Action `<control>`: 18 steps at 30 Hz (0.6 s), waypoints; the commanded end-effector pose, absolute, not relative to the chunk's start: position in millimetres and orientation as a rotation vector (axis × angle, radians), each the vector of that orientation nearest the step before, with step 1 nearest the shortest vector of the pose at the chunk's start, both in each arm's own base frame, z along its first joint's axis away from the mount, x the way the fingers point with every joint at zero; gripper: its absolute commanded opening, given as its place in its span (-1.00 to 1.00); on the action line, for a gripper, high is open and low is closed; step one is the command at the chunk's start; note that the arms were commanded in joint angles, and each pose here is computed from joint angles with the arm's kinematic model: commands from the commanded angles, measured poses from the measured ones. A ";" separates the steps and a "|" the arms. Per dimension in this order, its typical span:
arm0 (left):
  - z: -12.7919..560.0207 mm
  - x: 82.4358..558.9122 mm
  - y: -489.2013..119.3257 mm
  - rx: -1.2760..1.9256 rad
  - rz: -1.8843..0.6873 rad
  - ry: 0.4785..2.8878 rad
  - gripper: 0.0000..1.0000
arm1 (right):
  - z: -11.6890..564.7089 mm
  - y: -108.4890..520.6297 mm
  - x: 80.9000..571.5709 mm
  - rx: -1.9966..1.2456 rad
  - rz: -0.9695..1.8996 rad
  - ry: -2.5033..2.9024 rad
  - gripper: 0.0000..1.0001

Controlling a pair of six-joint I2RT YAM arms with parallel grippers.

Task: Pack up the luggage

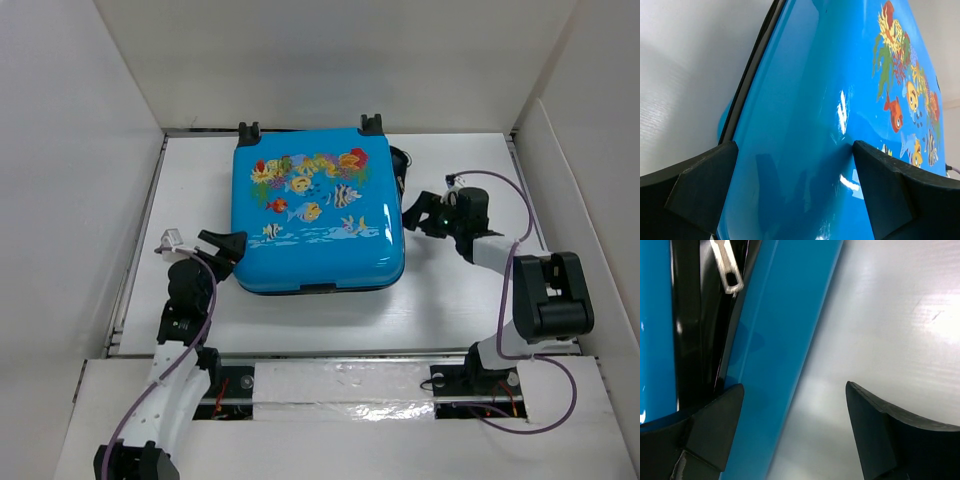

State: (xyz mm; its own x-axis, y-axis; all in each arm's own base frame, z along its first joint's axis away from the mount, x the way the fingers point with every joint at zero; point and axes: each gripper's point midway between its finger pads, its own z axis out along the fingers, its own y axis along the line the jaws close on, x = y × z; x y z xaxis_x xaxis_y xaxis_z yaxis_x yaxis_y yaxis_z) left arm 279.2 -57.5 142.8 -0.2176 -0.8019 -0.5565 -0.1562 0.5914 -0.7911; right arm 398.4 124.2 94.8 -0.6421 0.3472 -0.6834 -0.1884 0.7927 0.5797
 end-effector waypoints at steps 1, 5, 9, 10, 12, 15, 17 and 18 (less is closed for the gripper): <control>127.5 270.9 -60.5 -0.771 -0.694 1.816 0.98 | 135.3 144.3 391.1 0.032 0.906 1.992 0.77; 162.6 287.0 -78.0 -0.695 -0.837 1.731 0.98 | 129.5 159.7 371.7 -0.017 0.958 2.001 0.61; 201.8 304.8 -92.4 -0.655 -0.989 1.615 0.98 | 115.6 183.7 351.5 -0.093 1.031 2.026 0.56; 222.5 308.0 -99.2 -0.635 -1.037 1.568 0.98 | 114.4 188.4 348.9 -0.110 1.041 2.031 0.56; 256.2 311.9 -113.3 -0.570 -1.090 1.500 0.98 | 112.8 199.1 343.5 -0.148 1.053 2.041 0.56; 324.6 318.7 -117.2 -0.502 -1.139 1.361 0.98 | 115.7 204.1 343.2 -0.172 1.059 2.035 0.56; 375.8 317.5 -118.2 -0.449 -1.175 1.262 0.98 | 118.5 205.6 343.1 -0.180 1.070 2.027 0.56; 387.6 320.3 -119.9 -0.431 -1.182 1.246 0.98 | 119.6 205.4 343.3 -0.180 1.069 2.024 0.57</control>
State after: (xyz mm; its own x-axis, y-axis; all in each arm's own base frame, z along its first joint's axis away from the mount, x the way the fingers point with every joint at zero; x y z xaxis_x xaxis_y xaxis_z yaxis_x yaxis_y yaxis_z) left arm 338.3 -65.5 204.6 -0.1715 -0.8174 -0.5500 -0.1045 0.5702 -0.8148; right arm 358.7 157.1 87.5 -0.6588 0.3020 -0.6891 -0.2691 0.7607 0.5907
